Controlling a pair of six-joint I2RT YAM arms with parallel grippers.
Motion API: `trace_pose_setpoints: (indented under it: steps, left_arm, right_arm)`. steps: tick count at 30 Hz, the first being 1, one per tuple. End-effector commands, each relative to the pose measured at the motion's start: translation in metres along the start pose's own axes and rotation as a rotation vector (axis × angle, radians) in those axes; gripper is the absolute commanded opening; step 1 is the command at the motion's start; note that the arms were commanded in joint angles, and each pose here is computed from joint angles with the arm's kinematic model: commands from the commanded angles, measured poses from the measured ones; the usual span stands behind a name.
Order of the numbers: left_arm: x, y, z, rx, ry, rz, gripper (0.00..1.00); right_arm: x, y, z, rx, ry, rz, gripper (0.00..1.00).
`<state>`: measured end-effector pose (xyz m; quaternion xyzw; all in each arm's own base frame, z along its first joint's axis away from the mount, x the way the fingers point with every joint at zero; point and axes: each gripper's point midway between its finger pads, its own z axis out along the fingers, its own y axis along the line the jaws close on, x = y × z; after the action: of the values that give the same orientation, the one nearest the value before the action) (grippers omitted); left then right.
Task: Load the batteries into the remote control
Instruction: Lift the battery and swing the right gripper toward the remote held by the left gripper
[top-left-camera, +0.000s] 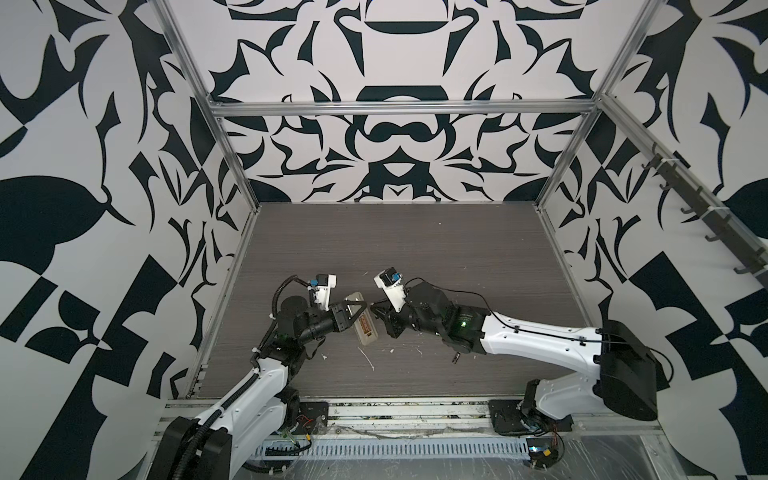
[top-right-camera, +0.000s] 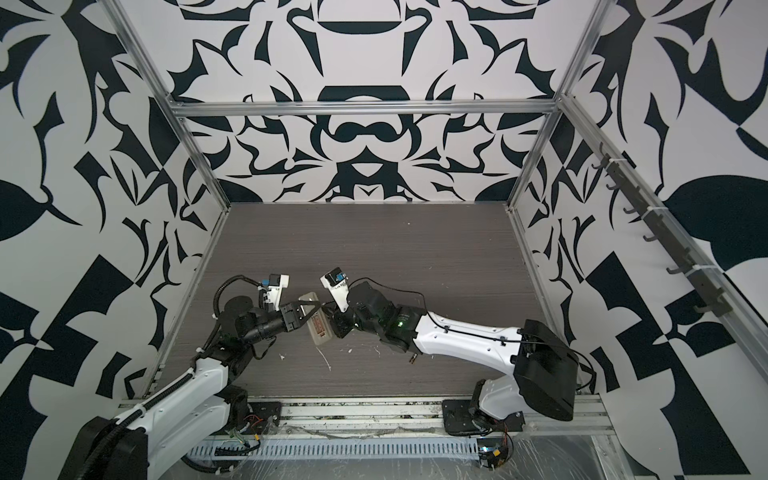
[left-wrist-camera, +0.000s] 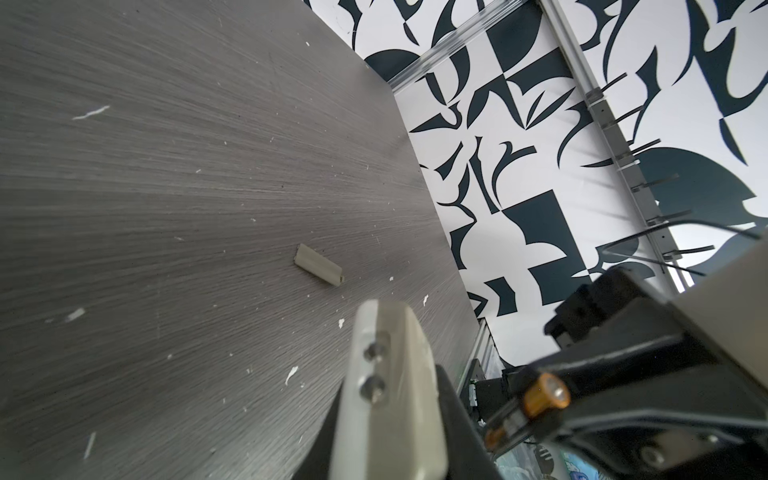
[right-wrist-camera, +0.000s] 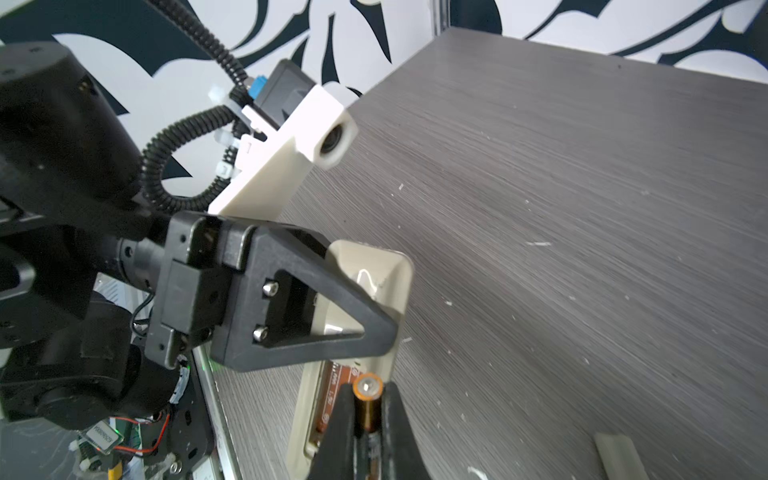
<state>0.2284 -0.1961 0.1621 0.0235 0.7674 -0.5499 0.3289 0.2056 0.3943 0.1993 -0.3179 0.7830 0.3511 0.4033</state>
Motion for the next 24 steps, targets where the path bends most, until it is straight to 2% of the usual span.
trace_pose_setpoints:
  steps: [1,8,24]
  left_arm:
    - [-0.0097,-0.0141,0.0015,0.025,0.003,0.002,0.0]
    - [-0.0138,-0.0195,0.0059,0.045,0.022,-0.026,0.0]
    - [-0.0135,-0.0206,0.0041,0.041,0.02,-0.029,0.0]
  right_arm:
    - [-0.0248,0.0226,-0.0088,-0.074,-0.138,-0.035,0.0]
    - [-0.0252,0.0231,-0.013,-0.086,-0.201,-0.019,0.0]
    - [-0.0305,0.0158,-0.0064,-0.029,-0.219,-0.049,0.0]
